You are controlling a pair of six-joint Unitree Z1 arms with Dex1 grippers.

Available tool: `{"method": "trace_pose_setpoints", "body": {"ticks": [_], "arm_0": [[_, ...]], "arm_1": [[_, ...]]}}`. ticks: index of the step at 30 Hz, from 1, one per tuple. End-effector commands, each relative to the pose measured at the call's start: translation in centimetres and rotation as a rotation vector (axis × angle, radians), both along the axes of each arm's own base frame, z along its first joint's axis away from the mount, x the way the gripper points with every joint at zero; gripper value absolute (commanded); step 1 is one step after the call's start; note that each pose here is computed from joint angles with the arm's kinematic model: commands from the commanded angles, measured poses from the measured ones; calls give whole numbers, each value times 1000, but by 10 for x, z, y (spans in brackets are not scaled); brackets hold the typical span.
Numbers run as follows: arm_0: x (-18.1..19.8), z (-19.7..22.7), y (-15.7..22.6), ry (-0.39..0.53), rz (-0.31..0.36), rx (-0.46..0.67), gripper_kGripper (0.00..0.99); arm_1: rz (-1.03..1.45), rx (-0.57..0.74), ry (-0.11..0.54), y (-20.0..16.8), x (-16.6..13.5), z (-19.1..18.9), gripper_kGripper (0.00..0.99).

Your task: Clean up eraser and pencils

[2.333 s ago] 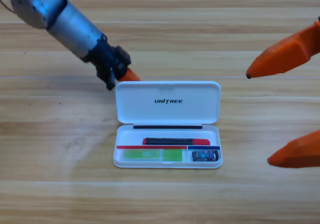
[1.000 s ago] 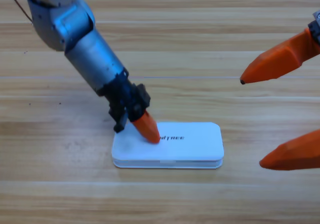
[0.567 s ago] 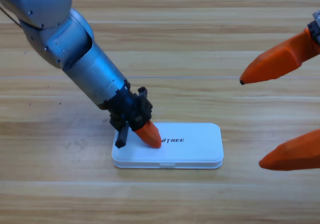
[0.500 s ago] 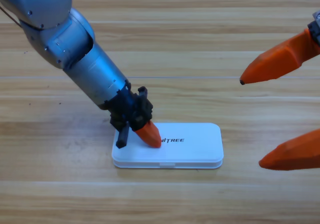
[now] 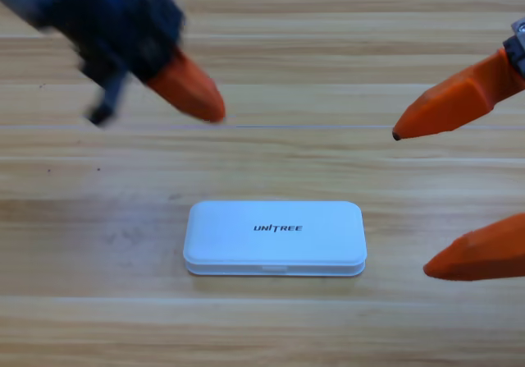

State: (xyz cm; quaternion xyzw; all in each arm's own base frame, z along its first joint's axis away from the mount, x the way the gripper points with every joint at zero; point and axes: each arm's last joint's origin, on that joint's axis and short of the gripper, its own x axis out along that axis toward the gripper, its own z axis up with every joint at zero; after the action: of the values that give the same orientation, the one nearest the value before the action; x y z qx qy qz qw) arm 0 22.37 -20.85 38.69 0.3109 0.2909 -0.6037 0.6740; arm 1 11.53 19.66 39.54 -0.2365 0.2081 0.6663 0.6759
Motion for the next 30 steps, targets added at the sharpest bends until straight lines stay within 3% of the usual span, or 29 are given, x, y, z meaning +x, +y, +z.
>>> {"method": "trace_pose_setpoints", "body": {"ticks": [1, 15, 16, 17, 18, 19, 23, 30], "arm_0": [[-46, 38, 17, -5, -61, -91, 0], [-71, 27, 17, 48, -135, -66, 0], [-72, 25, 19, 39, -134, -56, 333], [-73, 24, 21, 20, -139, -45, 744], [-74, 24, 23, 5, -135, -39, 942], [-74, 23, 22, 15, -134, -39, 986], [-68, 19, 15, 105, -75, -45, 990], [-68, 17, 16, 114, -74, -40, 990]], "arm_1": [[20, -52, 45, 13, 3, -19, 990], [19, -52, 46, 13, 3, -19, 990], [18, -52, 47, 13, 3, -19, 990], [18, -52, 47, 13, 3, -19, 990], [18, -52, 47, 13, 3, -19, 990], [18, -52, 47, 13, 3, -19, 990], [17, -50, 47, 13, 3, -19, 990], [17, -50, 47, 13, 3, -19, 990]]}}
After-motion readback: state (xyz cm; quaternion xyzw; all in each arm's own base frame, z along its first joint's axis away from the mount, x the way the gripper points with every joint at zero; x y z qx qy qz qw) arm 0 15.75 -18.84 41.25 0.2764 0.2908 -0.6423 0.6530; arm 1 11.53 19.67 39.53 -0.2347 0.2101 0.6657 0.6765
